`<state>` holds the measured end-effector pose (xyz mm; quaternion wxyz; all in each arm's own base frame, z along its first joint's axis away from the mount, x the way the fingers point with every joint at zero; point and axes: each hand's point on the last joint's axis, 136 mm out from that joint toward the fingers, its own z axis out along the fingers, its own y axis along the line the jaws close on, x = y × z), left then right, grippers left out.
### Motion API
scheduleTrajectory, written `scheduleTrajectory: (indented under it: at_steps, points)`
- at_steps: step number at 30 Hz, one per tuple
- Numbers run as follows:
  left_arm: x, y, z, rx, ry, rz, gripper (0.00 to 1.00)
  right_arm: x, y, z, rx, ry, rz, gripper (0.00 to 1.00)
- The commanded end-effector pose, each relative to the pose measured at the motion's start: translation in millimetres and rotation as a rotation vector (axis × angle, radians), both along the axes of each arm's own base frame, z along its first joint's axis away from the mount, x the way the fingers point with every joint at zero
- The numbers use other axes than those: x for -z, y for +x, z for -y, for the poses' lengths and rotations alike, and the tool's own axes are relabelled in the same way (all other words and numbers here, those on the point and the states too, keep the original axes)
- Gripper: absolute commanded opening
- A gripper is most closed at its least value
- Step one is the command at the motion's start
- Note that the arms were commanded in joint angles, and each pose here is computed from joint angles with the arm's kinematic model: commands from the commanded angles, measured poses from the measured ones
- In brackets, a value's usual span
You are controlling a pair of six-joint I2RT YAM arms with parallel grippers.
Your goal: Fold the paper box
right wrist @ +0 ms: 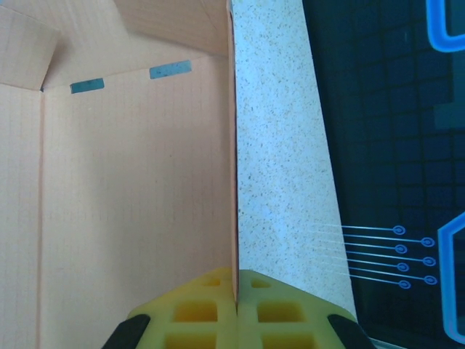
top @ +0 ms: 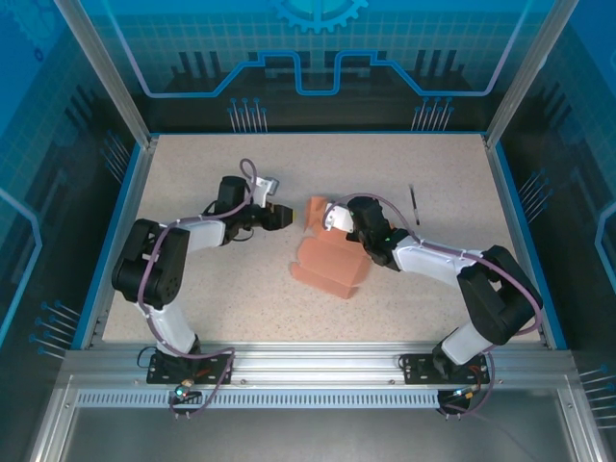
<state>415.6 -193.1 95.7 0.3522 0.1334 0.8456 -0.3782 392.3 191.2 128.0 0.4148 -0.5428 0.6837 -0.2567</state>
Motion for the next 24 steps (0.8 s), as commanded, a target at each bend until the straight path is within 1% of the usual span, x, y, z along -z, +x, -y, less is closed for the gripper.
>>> scheduleTrajectory:
  at_steps: [1, 4, 7, 10, 14, 18, 24]
  points:
    - [-0.5, 17.1, -15.5, -0.098, 0.058, -0.039, 0.52, -3.2, 4.6, -2.9, -0.013, -0.032, 0.063, 0.0]
    - [12.1, 23.8, -20.7, -0.117, 0.118, -0.098, 0.51, -8.9, 4.7, -5.4, -0.02, -0.037, 0.103, 0.0]
    - [21.3, 27.5, -18.4, -0.104, 0.131, -0.141, 0.51, -13.8, 4.9, -8.4, -0.033, -0.038, 0.132, 0.0]
    - [30.0, 29.9, -11.6, -0.075, 0.14, -0.181, 0.51, -13.3, 6.3, -10.1, -0.04, -0.069, 0.156, 0.0]
    - [35.5, 32.7, 0.8, -0.025, 0.149, -0.196, 0.51, -9.2, 6.8, -11.7, -0.046, -0.098, 0.173, 0.0]
    - [38.6, 32.8, 13.9, 0.035, 0.159, -0.183, 0.51, -5.3, 7.2, -12.0, -0.049, -0.114, 0.176, 0.0]
    - [40.7, 26.5, 27.9, 0.106, 0.143, -0.166, 0.51, 2.3, 6.1, -11.1, -0.05, -0.128, 0.164, 0.0]
